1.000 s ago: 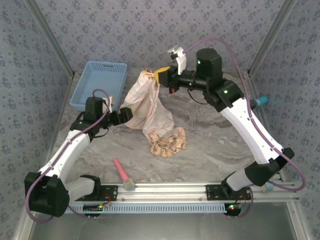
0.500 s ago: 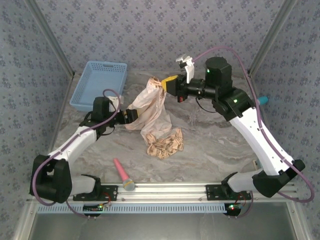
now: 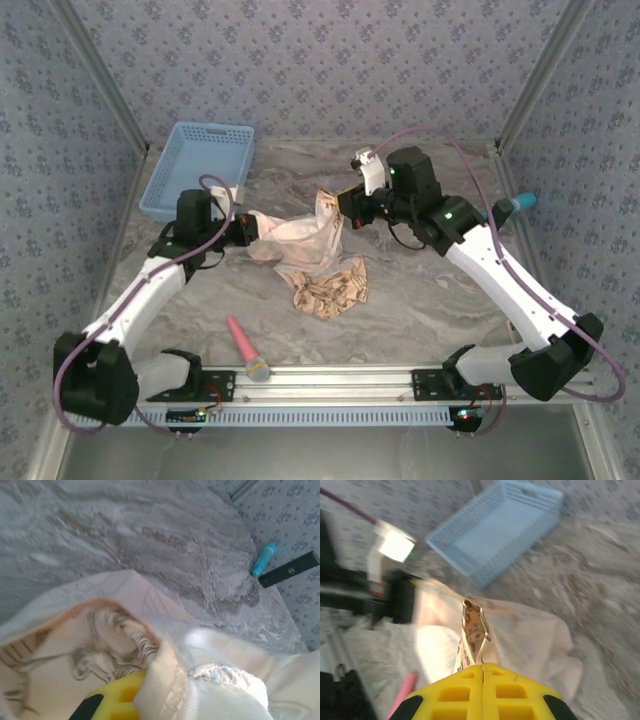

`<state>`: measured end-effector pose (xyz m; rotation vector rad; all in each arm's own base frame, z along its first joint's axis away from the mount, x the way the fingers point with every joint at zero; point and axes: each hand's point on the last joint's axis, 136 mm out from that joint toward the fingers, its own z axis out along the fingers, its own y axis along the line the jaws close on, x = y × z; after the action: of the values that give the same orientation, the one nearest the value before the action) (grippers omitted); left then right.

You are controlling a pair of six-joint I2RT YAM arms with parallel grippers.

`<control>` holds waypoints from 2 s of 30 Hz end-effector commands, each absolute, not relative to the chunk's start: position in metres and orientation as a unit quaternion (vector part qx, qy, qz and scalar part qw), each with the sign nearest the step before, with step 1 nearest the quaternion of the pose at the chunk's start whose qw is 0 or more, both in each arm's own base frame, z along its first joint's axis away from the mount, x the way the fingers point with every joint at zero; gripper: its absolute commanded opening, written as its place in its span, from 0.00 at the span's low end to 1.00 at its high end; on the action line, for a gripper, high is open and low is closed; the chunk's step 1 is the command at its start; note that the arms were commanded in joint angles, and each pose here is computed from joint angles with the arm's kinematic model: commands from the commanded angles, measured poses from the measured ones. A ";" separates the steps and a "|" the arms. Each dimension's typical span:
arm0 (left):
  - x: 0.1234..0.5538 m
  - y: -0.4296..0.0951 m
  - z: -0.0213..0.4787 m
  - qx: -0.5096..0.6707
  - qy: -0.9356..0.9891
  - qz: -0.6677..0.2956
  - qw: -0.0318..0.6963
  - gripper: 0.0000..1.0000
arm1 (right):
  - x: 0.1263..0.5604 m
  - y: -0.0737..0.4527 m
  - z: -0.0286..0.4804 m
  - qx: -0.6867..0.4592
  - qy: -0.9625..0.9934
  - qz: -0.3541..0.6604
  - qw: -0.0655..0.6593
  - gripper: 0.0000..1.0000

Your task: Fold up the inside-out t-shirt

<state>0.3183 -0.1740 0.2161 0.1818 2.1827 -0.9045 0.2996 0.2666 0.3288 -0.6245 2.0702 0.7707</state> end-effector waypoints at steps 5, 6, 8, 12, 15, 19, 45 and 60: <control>0.306 -0.185 0.312 0.193 0.810 -0.274 0.482 0.00 | 0.318 0.217 0.373 -0.206 0.804 0.225 0.511 0.00; 0.307 -0.192 0.327 0.213 0.800 -0.259 0.498 0.00 | 0.323 0.203 0.392 -0.187 0.794 0.208 0.539 0.00; 0.311 -0.204 0.357 0.236 0.778 -0.241 0.530 0.00 | 0.331 0.180 0.421 -0.154 0.782 0.194 0.571 0.00; 0.321 -0.213 0.416 0.229 0.739 -0.231 0.590 0.00 | 0.335 0.143 0.478 -0.117 0.753 0.174 0.624 0.00; 0.307 -0.224 0.455 0.255 0.707 -0.236 0.616 0.00 | 0.318 0.136 0.521 -0.128 0.715 0.178 0.664 0.00; 0.268 -0.240 0.487 0.312 0.667 -0.238 0.633 0.00 | 0.282 0.135 0.558 -0.157 0.681 0.191 0.690 0.00; 0.353 -0.258 0.487 0.312 0.697 -0.154 0.627 0.00 | 0.383 0.103 0.568 -0.087 0.696 0.153 0.697 0.00; 0.398 -0.273 0.493 0.308 0.744 -0.172 0.567 0.00 | 0.369 0.122 0.600 -0.135 0.671 0.205 0.700 0.00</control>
<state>0.4408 -0.2690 0.4742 0.6641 1.7543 -0.3096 0.4220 0.1162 0.5677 -0.2394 1.5857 0.4502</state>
